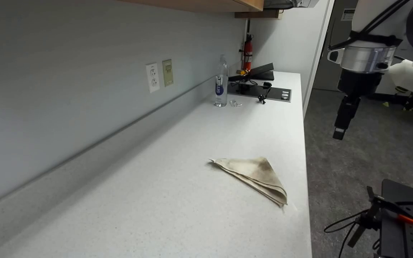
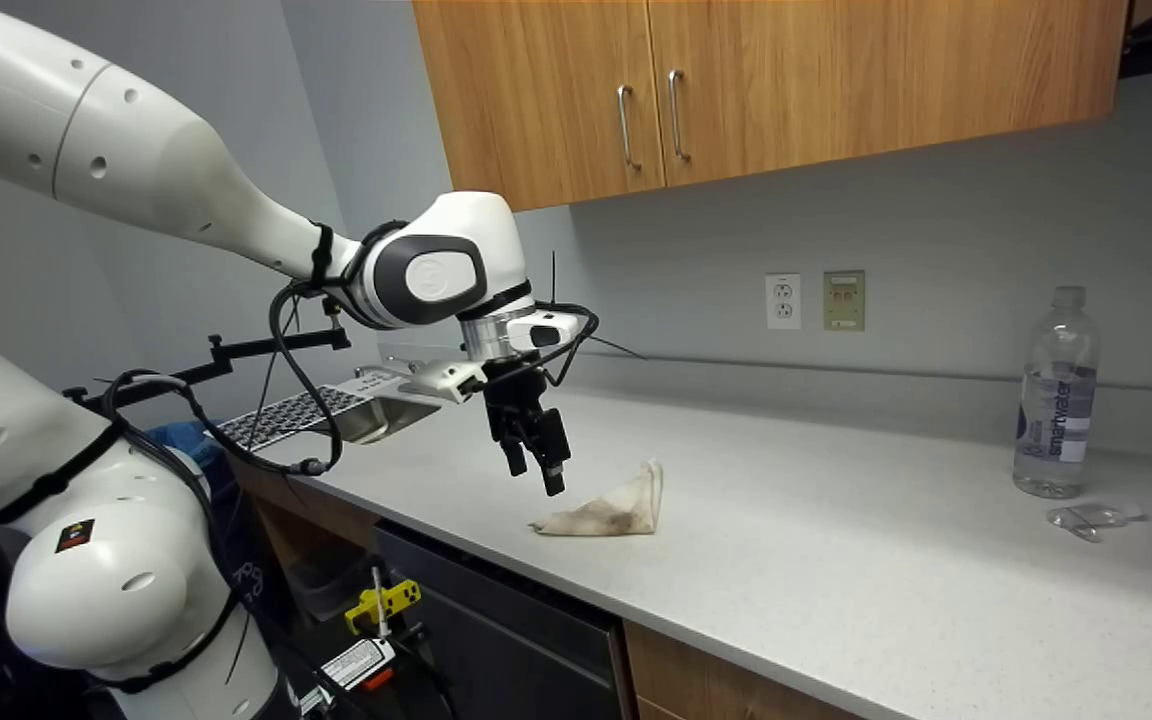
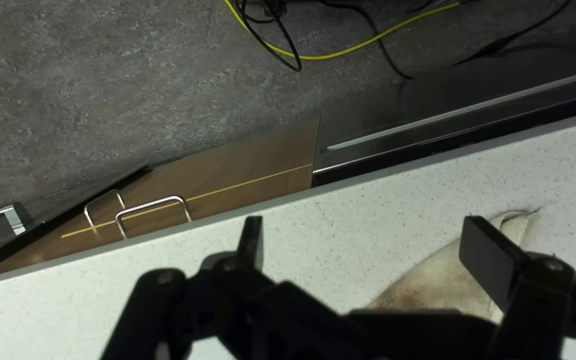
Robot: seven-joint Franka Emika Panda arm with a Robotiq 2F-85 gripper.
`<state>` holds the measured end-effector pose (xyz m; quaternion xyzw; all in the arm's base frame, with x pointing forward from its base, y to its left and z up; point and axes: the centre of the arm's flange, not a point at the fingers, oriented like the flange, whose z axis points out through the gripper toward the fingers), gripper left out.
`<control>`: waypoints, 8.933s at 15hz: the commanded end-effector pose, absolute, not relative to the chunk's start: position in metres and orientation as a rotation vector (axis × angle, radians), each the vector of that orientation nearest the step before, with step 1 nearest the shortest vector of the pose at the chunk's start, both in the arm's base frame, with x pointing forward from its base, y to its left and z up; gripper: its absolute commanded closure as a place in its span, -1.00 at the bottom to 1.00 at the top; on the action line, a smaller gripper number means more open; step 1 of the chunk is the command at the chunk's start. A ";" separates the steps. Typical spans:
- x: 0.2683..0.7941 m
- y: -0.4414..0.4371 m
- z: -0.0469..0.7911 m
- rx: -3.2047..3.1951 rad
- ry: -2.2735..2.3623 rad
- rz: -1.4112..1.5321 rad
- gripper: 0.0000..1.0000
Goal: Unfold the napkin completely
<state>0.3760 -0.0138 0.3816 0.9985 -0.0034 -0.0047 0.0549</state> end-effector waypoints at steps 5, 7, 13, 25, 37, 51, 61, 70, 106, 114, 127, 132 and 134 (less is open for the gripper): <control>0.376 -0.014 0.382 3.032 -0.010 -0.014 -1.00; 0.376 -0.014 0.382 3.032 -0.010 -0.014 -1.00; 0.376 -0.014 0.382 3.032 -0.010 -0.014 -1.00; 0.376 -0.014 0.382 3.032 -0.010 -0.014 -1.00; 0.376 -0.014 0.382 3.032 -0.010 -0.014 -1.00; 0.376 -0.014 0.382 3.032 -0.010 -0.014 -1.00; 0.376 -0.014 0.382 3.032 -0.010 -0.014 -1.00; 0.401 0.006 0.384 3.052 0.073 -0.007 -1.00; 0.561 0.139 0.301 2.869 0.454 0.125 -1.00; 0.598 0.155 0.273 2.905 0.515 0.195 -1.00; 0.633 0.122 0.240 3.064 0.657 0.251 -0.86; 0.634 0.119 0.232 3.100 0.644 0.228 -0.75; 0.635 0.118 0.229 3.104 0.641 0.223 -0.70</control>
